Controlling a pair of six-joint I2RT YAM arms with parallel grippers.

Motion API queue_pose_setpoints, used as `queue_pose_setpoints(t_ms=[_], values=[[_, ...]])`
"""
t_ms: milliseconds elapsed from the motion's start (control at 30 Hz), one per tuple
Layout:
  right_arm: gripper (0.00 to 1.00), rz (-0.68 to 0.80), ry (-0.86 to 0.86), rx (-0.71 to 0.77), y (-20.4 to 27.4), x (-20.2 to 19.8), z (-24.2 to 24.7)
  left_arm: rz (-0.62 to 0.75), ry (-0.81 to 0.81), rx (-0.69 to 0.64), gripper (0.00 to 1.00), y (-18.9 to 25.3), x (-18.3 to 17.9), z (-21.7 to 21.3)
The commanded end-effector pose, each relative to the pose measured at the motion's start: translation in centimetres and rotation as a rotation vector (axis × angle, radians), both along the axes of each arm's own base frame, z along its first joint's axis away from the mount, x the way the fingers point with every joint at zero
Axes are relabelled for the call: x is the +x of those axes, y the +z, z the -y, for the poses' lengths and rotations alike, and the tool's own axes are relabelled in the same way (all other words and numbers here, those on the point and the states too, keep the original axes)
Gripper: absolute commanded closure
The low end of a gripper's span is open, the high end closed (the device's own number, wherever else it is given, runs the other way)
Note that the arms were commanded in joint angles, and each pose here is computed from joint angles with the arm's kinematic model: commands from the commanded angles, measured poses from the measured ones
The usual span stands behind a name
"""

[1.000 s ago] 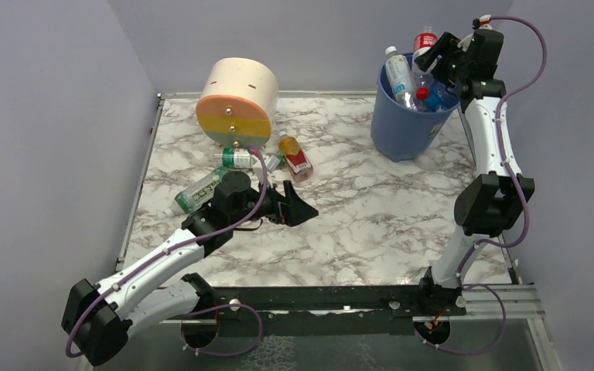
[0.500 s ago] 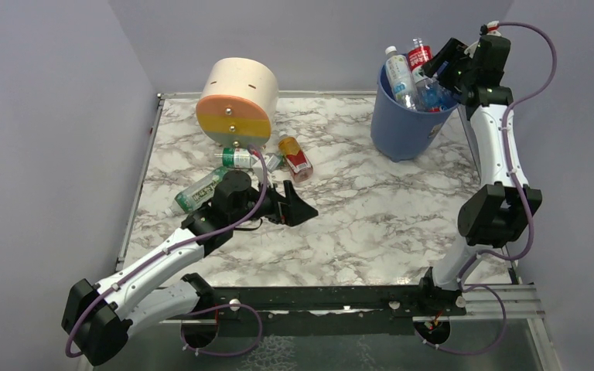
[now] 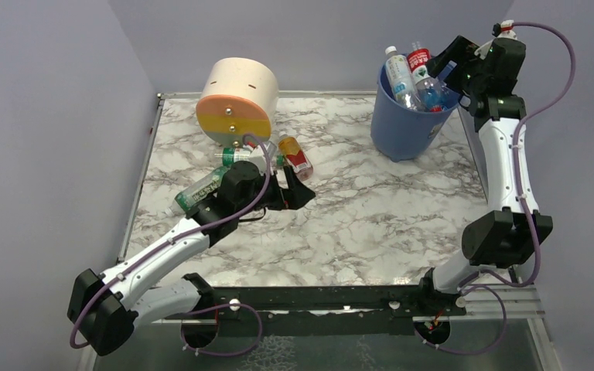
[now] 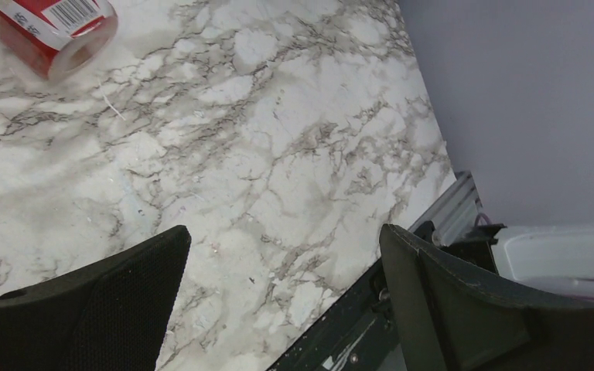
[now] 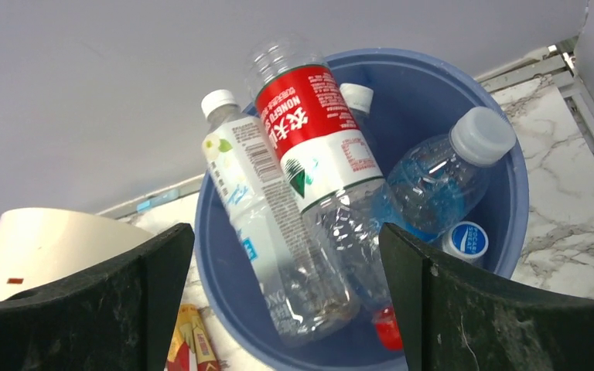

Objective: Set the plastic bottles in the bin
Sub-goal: Place the plastic bottle in the trash bin, then pick up the plastic bottle at the center of the board.

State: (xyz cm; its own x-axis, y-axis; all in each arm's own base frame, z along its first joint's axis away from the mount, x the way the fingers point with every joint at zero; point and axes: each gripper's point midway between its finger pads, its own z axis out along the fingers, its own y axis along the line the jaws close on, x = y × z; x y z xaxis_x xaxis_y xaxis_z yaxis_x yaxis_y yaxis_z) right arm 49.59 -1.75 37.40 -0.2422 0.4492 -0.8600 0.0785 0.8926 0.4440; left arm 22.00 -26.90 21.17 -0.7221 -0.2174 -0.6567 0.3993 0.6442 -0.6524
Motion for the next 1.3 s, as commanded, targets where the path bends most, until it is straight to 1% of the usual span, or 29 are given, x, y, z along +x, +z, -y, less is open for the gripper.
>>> queue_pose_setpoints(t_ms=[0,233,400,533,667,800,933,1067,1267], values=[[0.08,0.042,0.073,-0.006,1.9,-2.3,-2.6,0.026,0.136,0.052,0.01,-0.1,3.0,-0.7],[0.08,0.045,0.223,-0.072,1.6,-5.3,-11.0,-0.016,0.238,0.160,0.01,-3.2,6.5,-0.6],[0.08,0.024,0.304,-0.095,0.1,-7.5,-14.4,-0.045,0.266,0.180,0.01,-5.3,9.0,-0.4],[0.09,0.006,0.403,-0.114,-1.2,-9.1,-17.9,-0.035,0.290,0.191,0.01,-5.4,10.5,-1.0],[0.09,-0.030,0.523,-0.120,-3.5,-10.0,-21.6,-0.030,0.318,0.184,0.01,-4.8,11.5,-3.1],[0.09,-0.076,0.595,-0.132,-6.3,-10.0,-24.1,-0.013,0.344,0.147,0.01,-3.6,11.6,-5.7],[0.09,-0.119,0.643,-0.147,-9.0,-9.7,-26.0,0.011,0.367,0.146,0.01,-2.4,10.9,-7.9],[0.09,-0.164,0.684,-0.169,-11.8,-9.1,-28.0,0.018,0.385,0.147,0.01,-1.8,10.0,-9.3],[0.09,-0.236,0.730,-0.221,-16.3,-8.5,-30.8,0.039,0.403,0.093,0.01,-0.4,8.6,-11.1]])
